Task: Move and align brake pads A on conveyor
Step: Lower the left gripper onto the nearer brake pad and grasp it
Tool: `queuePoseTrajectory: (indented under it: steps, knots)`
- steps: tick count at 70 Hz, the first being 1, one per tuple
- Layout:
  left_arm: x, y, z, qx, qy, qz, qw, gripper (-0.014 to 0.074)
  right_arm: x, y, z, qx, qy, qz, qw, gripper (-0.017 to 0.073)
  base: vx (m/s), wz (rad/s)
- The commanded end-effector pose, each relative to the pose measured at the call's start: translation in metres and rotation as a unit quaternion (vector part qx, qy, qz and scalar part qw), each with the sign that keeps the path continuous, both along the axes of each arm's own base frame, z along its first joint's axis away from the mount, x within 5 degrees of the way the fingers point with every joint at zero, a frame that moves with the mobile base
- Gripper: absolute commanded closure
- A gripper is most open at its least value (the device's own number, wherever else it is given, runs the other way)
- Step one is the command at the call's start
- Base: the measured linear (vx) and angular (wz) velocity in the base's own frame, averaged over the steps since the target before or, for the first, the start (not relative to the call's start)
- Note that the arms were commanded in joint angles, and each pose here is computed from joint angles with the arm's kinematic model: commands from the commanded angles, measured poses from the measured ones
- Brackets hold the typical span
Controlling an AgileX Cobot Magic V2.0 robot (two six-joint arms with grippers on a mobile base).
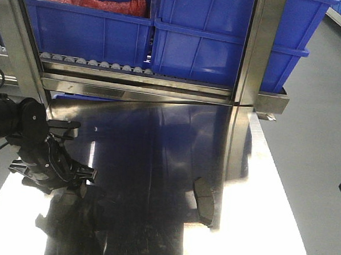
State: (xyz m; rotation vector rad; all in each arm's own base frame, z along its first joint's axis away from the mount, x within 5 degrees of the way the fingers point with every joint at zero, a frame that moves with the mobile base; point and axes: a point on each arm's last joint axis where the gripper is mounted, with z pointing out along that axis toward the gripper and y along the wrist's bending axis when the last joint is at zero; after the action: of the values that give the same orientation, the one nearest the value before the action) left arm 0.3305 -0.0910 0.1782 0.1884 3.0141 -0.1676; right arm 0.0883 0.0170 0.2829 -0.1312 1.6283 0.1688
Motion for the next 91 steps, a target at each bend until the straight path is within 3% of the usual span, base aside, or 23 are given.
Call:
queuePoseTrajectory:
  steps: [1,17,25,36,50,67,79,91]
  knots:
    - [0.004,-0.003,0.02,-0.015,-0.038,0.006,0.999,0.0071,0.0,0.001,0.015,0.007,-0.048,0.008,0.999,0.0072,0.0,0.0]
    - [0.006,-0.003,0.012,-0.012,-0.027,0.006,1.0,0.0071,0.0,0.001,0.015,0.007,-0.048,0.008,0.999,0.0072,0.0,0.0]
    - [0.006,-0.003,0.012,-0.012,-0.026,0.006,1.0,0.0114,0.0,0.001,0.015,0.007,-0.048,0.008,0.999,0.0072,0.0,0.0]
    - [0.006,-0.004,0.012,-0.011,-0.026,0.004,1.0,0.03,0.0,0.001,0.015,0.007,-0.048,0.008,0.999,0.0072,0.0,0.0]
    - [0.003,-0.01,0.012,-0.007,-0.023,-0.031,0.999,0.0603,0.0,0.001,0.015,0.007,-0.048,0.008,0.999,0.0072,0.0,0.0]
    - [-0.001,-0.009,0.025,-0.009,-0.036,-0.032,0.999,0.0601,0.0,0.001,0.015,0.007,-0.048,0.008,0.999,0.0072,0.0,0.0]
    - [-0.011,-0.004,0.067,-0.02,-0.122,-0.029,0.992,0.0601,0.0,0.001,0.015,0.007,-0.048,0.008,0.999,0.0072,0.0,0.0]
    - [-0.04,0.005,0.102,-0.041,-0.226,-0.022,0.973,0.0601,0.0,0.001,0.015,0.007,-0.048,0.008,0.999,0.0072,0.0,0.0]
